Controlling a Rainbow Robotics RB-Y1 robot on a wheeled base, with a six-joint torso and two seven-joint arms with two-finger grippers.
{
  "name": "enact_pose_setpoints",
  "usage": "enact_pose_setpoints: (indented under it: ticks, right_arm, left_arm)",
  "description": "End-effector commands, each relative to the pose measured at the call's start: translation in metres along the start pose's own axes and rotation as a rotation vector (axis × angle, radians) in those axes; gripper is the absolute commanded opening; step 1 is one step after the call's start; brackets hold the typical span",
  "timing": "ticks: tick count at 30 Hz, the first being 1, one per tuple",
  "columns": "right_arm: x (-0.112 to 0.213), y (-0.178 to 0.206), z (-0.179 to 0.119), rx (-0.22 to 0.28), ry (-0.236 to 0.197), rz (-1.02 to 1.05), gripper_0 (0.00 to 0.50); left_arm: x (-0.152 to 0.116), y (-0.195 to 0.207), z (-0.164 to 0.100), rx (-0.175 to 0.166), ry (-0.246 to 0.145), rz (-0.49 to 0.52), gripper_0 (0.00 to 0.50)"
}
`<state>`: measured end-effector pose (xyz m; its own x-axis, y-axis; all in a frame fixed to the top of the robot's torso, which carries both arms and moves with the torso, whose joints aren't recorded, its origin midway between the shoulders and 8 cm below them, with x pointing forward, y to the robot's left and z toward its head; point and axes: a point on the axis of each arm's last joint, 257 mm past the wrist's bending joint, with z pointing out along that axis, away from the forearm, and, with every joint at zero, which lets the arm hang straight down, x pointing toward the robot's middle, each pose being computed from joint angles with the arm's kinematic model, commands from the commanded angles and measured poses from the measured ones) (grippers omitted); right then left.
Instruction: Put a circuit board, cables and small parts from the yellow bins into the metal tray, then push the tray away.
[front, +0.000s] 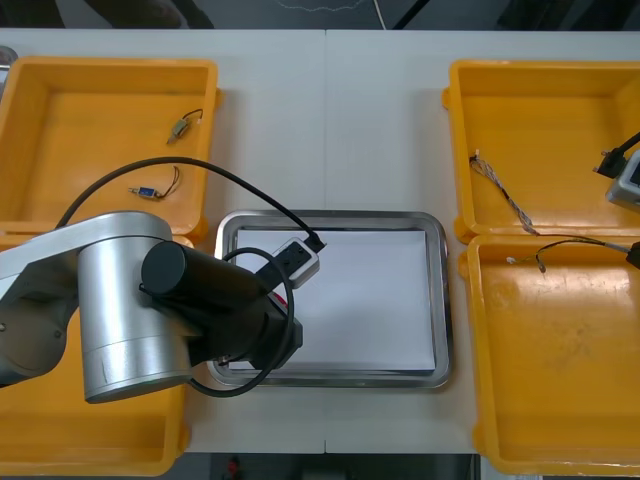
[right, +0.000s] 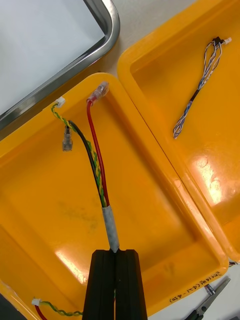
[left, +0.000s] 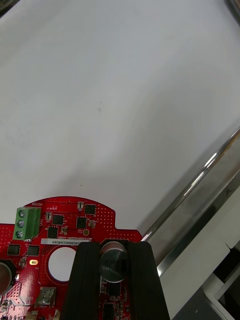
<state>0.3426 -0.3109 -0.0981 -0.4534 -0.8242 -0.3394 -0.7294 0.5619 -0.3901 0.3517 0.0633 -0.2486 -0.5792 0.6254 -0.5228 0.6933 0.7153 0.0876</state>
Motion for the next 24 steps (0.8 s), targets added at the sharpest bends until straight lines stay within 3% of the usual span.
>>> enact_pose_setpoints:
  ticks: [1, 17, 18, 20, 21, 22, 23, 24]
  right_arm:
    - [-0.006, 0.000, -0.006, 0.017, -0.003, -0.005, 0.000]
    - [-0.007, 0.002, -0.006, 0.010, -0.007, -0.008, 0.000]
    - [-0.007, 0.002, -0.006, 0.008, -0.006, -0.008, 0.000]
    - [-0.007, 0.003, -0.006, 0.008, -0.006, -0.009, 0.000]
    - [-0.007, 0.002, -0.006, 0.008, -0.006, -0.008, 0.000]
    - [-0.007, 0.002, -0.007, 0.010, -0.006, -0.009, 0.000]
    - [-0.007, 0.003, -0.006, 0.006, -0.006, -0.008, 0.000]
    - [-0.007, 0.002, -0.006, 0.007, -0.007, -0.009, 0.000]
  left_arm:
    - [-0.013, -0.005, 0.008, 0.006, -0.033, -0.041, 0.000]
    - [-0.004, -0.008, 0.031, 0.008, -0.034, -0.064, 0.006]
    - [-0.003, -0.010, 0.033, 0.011, -0.037, -0.065, 0.057]
    - [-0.004, -0.009, 0.035, 0.012, -0.042, -0.073, 0.242]
    - [-0.005, -0.009, 0.036, 0.013, -0.045, -0.077, 0.363]
    - [-0.006, -0.008, 0.036, 0.012, -0.049, -0.078, 0.444]
    - [-0.006, -0.009, 0.036, 0.013, -0.050, -0.080, 0.496]
    - [-0.007, -0.009, 0.036, 0.014, -0.054, -0.084, 0.500]
